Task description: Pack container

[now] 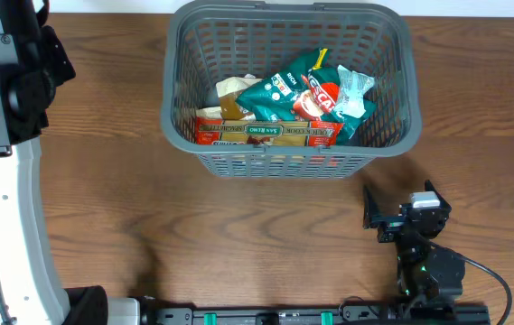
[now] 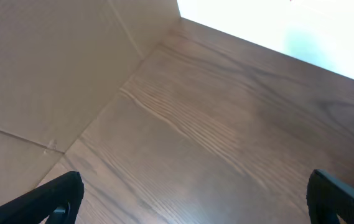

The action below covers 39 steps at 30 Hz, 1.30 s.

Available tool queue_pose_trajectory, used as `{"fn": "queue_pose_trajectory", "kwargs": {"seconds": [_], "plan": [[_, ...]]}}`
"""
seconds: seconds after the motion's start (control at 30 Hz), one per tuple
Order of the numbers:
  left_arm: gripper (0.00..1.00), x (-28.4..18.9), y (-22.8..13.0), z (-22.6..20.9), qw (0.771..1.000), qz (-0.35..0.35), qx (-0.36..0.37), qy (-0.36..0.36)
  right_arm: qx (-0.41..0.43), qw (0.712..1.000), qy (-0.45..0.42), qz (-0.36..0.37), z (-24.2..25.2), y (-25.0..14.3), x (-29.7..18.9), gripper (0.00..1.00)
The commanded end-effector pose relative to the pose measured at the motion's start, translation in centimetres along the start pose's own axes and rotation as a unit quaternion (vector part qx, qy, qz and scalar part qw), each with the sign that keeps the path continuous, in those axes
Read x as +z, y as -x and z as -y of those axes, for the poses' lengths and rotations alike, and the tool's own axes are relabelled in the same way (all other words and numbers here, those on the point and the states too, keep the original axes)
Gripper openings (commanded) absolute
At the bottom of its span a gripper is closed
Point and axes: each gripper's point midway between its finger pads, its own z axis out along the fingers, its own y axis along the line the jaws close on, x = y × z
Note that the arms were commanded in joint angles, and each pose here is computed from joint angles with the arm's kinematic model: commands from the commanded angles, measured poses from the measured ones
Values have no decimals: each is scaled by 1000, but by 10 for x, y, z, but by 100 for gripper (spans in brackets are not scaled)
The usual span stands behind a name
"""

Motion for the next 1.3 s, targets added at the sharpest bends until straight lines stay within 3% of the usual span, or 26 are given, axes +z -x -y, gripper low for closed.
{"fn": "queue_pose_trajectory", "kwargs": {"seconds": [0.0,0.73,1.03,1.27], "plan": [[99,1,-1,-3,1000,-1,-6,8,-8,1000,-1,4,1,1,0,99],[99,1,0,-3,1000,0,2,8,-8,1000,-1,4,1,1,0,99],[99,-46,49,-22,985,128,-114,-29,-8,1000,-1,4,1,1,0,99],[99,-126,47,-72,957,212,-189,-62,-8,1000,-1,4,1,1,0,99]]}}
